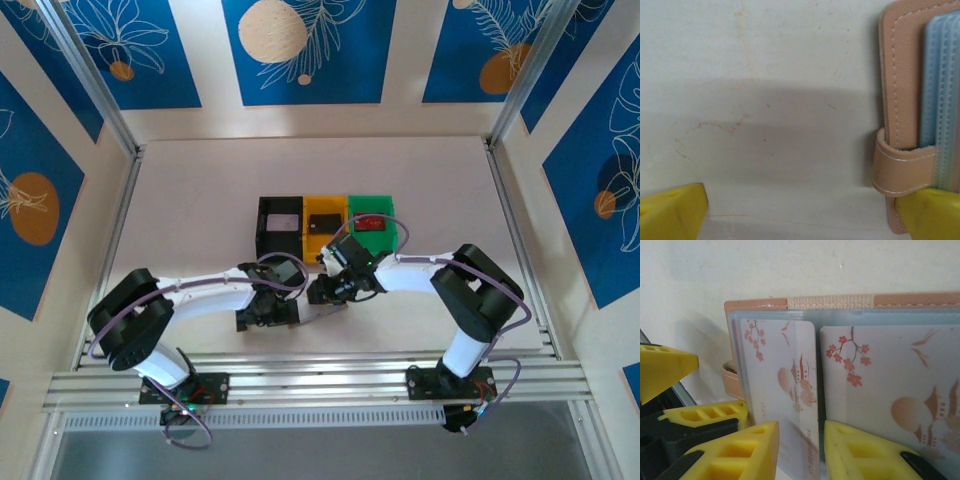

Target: Take the credit cards out of the card holder

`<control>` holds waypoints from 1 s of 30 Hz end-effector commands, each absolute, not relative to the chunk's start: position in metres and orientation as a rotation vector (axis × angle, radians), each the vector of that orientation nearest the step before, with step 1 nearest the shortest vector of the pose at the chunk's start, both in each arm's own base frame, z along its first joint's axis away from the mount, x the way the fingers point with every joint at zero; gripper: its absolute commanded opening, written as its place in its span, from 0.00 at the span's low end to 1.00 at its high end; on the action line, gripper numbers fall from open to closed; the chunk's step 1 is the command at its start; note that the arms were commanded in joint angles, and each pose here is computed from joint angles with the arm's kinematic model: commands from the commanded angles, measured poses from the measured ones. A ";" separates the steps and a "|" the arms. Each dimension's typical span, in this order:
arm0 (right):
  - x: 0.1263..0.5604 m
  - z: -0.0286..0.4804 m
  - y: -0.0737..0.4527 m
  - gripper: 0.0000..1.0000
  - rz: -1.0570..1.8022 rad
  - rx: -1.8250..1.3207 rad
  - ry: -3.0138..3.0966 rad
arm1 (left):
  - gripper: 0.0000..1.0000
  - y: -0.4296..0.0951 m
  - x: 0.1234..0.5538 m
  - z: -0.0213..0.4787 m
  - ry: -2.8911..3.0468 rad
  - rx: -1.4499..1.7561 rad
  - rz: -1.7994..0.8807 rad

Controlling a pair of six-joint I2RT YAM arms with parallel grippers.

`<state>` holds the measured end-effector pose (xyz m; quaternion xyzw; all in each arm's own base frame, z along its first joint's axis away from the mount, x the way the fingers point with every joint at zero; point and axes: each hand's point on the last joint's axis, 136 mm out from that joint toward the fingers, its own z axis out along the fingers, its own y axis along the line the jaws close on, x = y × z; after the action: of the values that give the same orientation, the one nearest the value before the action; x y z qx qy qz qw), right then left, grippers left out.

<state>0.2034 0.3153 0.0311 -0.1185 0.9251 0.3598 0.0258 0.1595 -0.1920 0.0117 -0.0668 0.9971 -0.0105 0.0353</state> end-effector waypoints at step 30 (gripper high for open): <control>0.198 0.037 0.304 0.13 1.183 -0.342 2.829 | 0.99 -0.178 0.141 -0.019 3.141 -0.229 0.045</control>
<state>0.2013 0.3070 0.0313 -0.1122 0.9198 0.3747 0.0303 0.1587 -0.1909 0.0094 -0.0668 0.9971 -0.0106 0.0354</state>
